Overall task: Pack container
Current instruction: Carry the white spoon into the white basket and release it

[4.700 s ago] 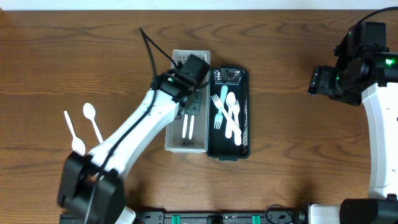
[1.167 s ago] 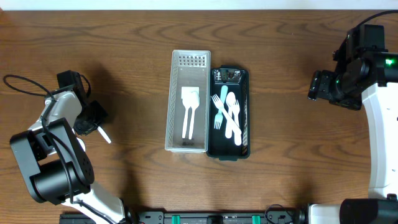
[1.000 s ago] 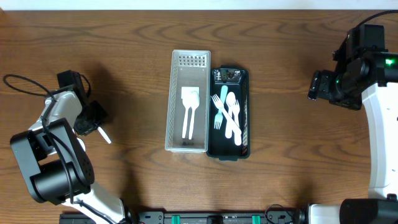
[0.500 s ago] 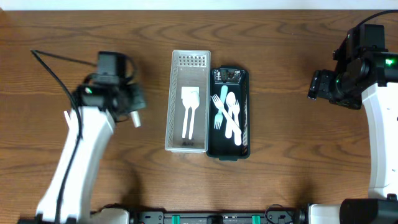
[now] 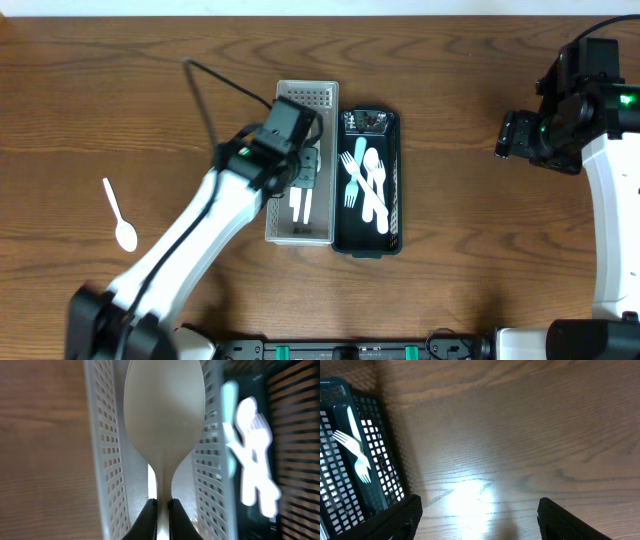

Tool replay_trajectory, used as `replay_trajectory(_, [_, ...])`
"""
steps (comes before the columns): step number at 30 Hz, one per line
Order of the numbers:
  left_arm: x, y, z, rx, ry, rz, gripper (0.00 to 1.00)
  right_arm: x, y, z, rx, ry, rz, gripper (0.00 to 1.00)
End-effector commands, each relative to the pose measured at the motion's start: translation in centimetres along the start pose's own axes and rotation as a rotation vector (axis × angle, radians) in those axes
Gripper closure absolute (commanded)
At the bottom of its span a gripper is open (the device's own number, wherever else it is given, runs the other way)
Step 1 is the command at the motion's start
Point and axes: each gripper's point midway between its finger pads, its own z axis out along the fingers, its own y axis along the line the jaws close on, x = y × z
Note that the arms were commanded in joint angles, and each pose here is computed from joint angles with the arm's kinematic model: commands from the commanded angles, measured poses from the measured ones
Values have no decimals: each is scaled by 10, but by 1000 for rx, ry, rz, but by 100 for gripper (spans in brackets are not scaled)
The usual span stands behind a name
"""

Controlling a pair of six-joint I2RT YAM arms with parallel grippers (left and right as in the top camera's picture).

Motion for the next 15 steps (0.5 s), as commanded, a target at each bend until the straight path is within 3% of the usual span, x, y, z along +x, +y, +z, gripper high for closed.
replay_trajectory(1, [12,5,34,-43,84,-9,94,1,-2,2,3,6,-10,23])
replay_trajectory(3, [19,7,49,-60,127,-6,93,1,-2,2,3,7,-10,23])
replay_trajectory(7, [26,9,61,-74,164,1,83,2,-2,2,4,9,-9,23])
replay_trajectory(10, [23,8,56,-65,150,46,64,2,-2,2,4,9,-10,23])
replay_trajectory(15, [0,14,23,-109,73,163,46,3,-3,2,5,15,-10,23])
